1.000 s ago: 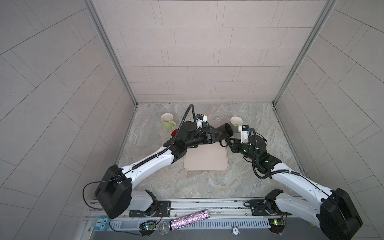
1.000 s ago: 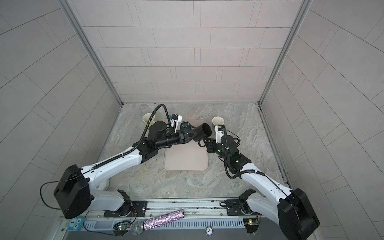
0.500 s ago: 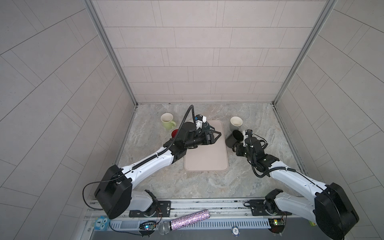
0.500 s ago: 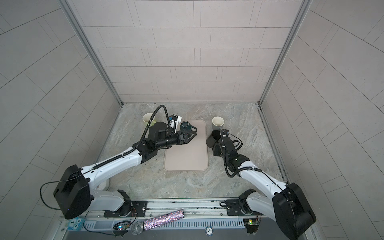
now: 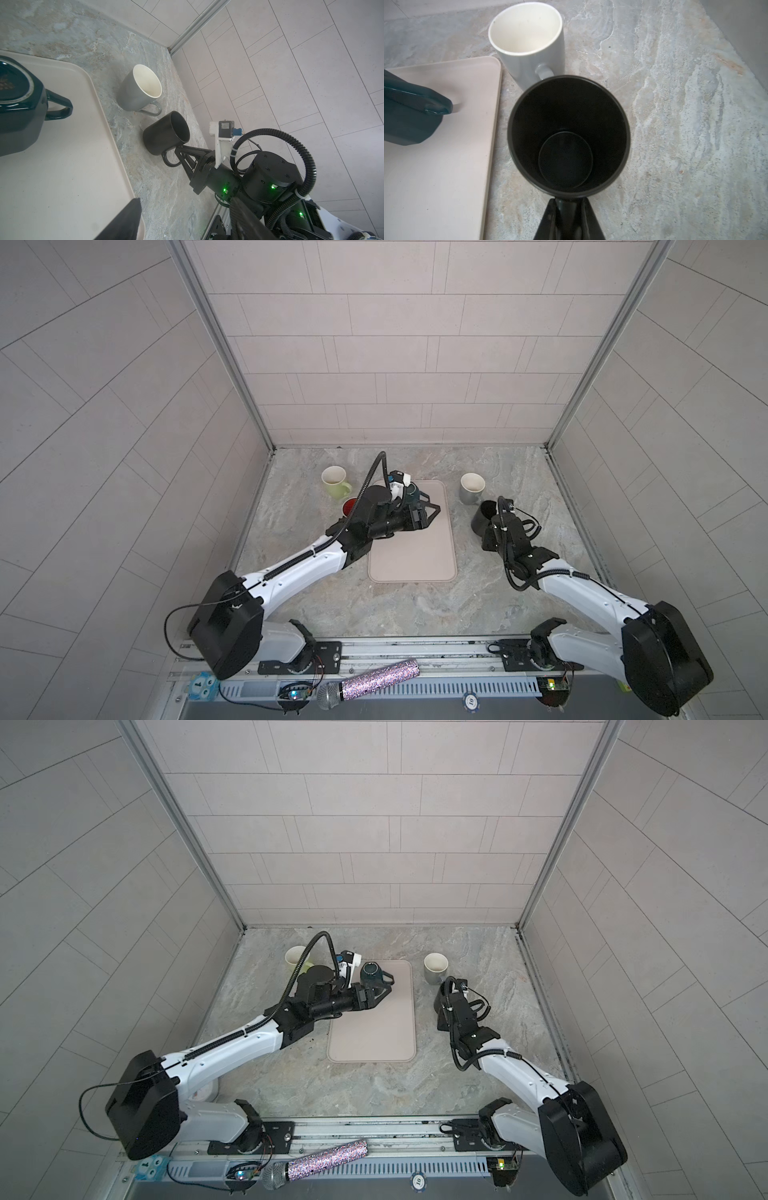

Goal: Turn the mug right side up
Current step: Place the mug at the middle-right of the table.

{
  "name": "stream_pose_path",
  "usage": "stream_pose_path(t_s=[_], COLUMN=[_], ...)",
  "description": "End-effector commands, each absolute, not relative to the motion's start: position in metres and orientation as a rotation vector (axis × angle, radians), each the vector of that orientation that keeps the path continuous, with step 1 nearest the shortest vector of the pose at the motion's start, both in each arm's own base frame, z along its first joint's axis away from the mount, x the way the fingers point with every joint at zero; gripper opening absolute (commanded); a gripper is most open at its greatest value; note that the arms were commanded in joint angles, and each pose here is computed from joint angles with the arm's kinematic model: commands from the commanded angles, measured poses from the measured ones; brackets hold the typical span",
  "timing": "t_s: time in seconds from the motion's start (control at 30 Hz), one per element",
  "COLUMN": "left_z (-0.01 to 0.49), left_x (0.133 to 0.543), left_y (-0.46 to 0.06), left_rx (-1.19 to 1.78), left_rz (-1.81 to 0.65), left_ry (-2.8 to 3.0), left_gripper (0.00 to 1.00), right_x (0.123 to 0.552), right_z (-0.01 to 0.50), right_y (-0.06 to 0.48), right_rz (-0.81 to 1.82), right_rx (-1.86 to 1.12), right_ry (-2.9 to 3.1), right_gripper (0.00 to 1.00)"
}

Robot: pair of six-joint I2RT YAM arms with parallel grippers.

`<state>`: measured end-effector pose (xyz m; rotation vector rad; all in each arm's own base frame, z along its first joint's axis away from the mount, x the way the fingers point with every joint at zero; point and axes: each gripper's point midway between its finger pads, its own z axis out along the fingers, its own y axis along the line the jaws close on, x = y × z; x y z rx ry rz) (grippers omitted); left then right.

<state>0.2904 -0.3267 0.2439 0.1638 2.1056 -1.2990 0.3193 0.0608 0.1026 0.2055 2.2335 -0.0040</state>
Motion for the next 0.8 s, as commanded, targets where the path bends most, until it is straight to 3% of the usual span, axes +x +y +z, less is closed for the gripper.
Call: stream_pose_path(t_s=[0.0, 0.67, 0.7, 0.77], left_z=[0.246, 0.211, 0.211, 0.21], left_x=[0.291, 0.306, 0.307, 0.307], left_y=[-0.321, -0.294, -0.293, -0.293], left_rx=[0.171, 0.131, 0.13, 0.127], left_rz=[-1.272, -1.038, -1.031, -1.028], left_ry=[2.085, 2.146, 2.146, 2.145], left_gripper=[0.73, 0.74, 0.74, 0.74], right_x=[0.339, 0.349, 0.348, 0.346], right_z=[0.131, 0.135, 0.134, 0.133], right_y=[0.058, 0.045, 0.043, 0.041], right_rz=[-0.01, -0.06, -0.062, -0.048], right_rx=[0.247, 0.33, 0.334, 0.351], right_ry=[2.11, 2.082, 2.085, 2.088], right_gripper=[0.0, 0.0, 0.02, 0.21])
